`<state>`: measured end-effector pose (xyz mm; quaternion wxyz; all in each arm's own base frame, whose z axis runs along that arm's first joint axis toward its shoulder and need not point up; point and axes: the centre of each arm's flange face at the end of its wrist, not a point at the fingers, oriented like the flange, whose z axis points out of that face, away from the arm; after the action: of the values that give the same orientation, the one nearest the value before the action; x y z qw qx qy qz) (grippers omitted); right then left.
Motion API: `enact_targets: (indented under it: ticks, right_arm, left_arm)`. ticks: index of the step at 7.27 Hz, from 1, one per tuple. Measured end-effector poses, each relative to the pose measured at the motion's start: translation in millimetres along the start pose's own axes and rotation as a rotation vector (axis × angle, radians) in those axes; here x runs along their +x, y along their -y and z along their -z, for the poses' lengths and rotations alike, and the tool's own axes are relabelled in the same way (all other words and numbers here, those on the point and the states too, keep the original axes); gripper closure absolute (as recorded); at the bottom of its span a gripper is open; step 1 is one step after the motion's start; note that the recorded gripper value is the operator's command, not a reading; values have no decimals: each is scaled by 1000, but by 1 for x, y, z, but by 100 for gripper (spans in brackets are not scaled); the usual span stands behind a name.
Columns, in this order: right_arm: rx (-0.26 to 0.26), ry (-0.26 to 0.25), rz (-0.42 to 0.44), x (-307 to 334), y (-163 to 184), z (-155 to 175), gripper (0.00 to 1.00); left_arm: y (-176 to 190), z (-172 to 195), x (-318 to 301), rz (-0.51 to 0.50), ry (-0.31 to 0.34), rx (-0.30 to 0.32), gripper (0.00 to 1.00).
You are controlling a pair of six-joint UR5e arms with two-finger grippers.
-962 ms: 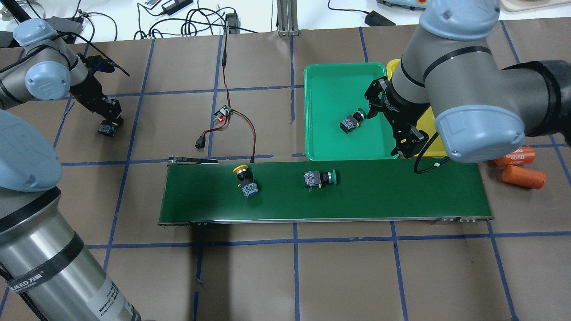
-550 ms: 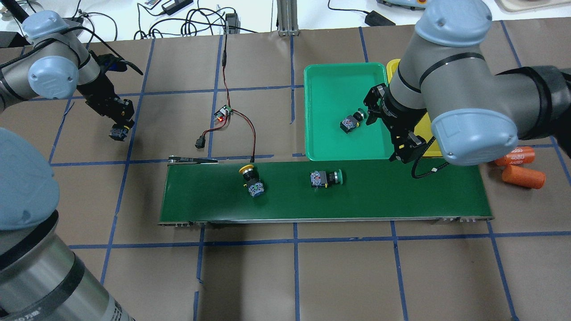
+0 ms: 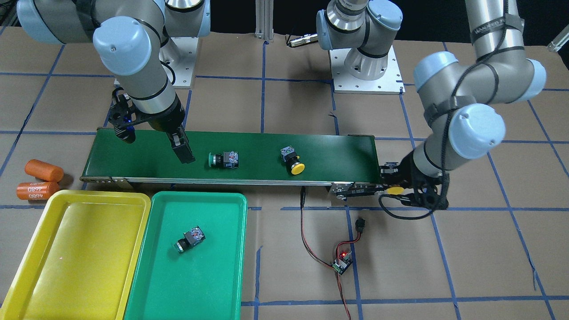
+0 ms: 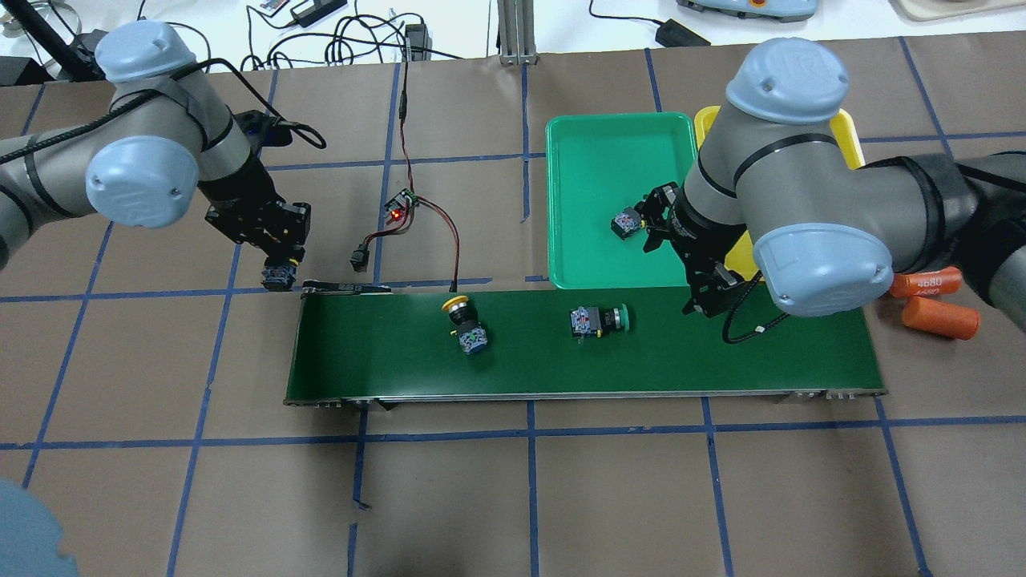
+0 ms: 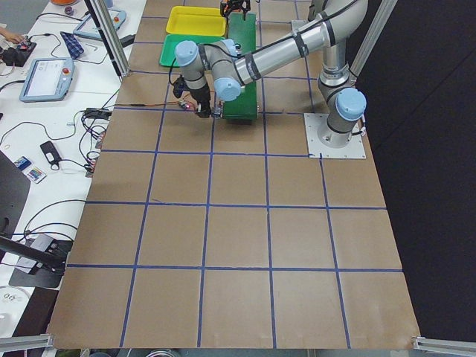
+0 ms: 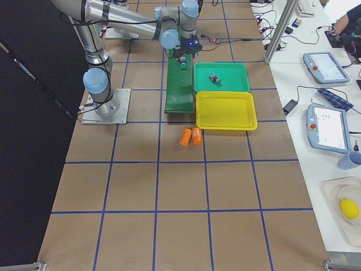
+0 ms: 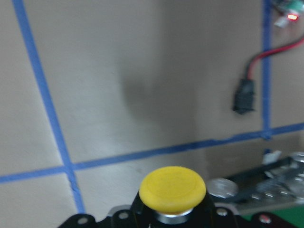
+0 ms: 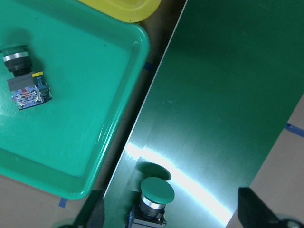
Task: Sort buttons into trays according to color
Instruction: 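Place the yellow button on the belt with left while right grasps the green button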
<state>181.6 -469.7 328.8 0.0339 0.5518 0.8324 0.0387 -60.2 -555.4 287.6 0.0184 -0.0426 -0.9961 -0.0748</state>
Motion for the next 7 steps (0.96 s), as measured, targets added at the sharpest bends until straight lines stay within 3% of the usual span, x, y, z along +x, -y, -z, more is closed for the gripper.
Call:
enact_targets:
  ticks: [3, 4, 5, 6, 7]
  right_arm:
    - [-27, -33, -54, -6, -3, -34, 0]
    - [-29, -37, -67, -5, -6, -49, 0]
    - [-27, -32, -71, -4, -7, -58, 0]
    - [-26, -30, -73, -3, -7, -61, 0]
    - [-26, -30, -74, -3, -8, -63, 0]
  left_arm:
    - [-46, -29, 63, 108, 12, -18, 100]
    - [-50, -35, 76, 116, 14, -17, 86]
    - [-54, -42, 83, 122, 14, -26, 29]
    - [-56, -47, 86, 120, 15, -28, 1]
    - [-54, -49, 84, 121, 18, -14, 0]
